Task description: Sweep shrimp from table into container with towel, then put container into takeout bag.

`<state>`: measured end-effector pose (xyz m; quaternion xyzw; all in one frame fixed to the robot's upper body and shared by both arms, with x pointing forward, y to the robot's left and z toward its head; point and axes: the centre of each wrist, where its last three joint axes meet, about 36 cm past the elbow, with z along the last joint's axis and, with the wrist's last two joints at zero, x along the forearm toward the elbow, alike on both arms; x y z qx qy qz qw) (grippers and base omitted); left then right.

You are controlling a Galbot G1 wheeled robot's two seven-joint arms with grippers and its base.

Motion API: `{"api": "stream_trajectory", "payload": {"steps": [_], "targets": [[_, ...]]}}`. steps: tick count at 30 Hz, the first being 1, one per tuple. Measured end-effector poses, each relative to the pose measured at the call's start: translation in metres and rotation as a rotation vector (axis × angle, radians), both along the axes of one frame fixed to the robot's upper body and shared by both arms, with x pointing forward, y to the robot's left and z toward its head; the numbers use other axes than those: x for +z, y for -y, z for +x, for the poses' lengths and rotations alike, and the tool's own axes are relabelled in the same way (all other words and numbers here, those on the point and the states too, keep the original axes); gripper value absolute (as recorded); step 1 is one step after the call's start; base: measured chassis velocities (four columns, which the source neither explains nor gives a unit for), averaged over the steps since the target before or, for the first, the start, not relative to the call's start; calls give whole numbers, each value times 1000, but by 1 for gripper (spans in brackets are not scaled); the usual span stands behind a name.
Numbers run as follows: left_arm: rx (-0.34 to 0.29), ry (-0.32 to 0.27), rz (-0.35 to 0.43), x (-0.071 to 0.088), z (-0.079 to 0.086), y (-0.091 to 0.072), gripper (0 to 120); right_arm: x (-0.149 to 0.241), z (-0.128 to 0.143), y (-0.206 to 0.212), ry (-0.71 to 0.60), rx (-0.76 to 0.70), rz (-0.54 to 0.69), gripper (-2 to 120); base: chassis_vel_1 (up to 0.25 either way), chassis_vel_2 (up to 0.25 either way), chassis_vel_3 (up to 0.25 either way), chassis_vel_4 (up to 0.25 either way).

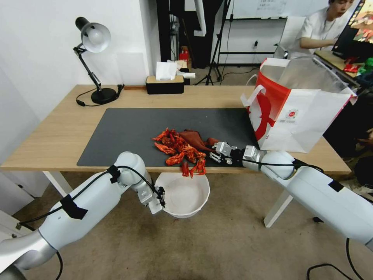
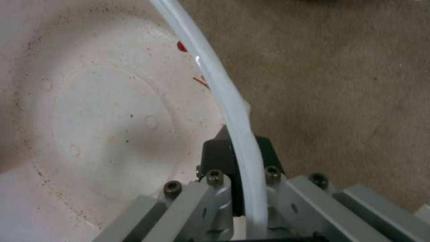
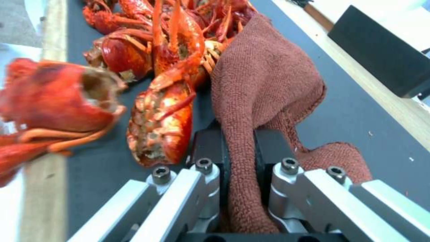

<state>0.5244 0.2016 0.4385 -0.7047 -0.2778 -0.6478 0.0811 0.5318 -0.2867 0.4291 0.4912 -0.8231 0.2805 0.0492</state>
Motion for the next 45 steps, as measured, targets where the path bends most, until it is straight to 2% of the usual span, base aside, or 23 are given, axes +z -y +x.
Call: {"api": "stream_trajectory", "payload": {"steps": [27, 45], "targets": [[-9, -4, -8, -2, -1, 7, 0, -5, -74, 14, -17, 12, 44, 7, 0, 0, 0, 0], [-12, -5, -10, -4, -3, 8, 0, -9, -108, 20, -29, 16, 45, 7, 0, 0, 0, 0]]}}
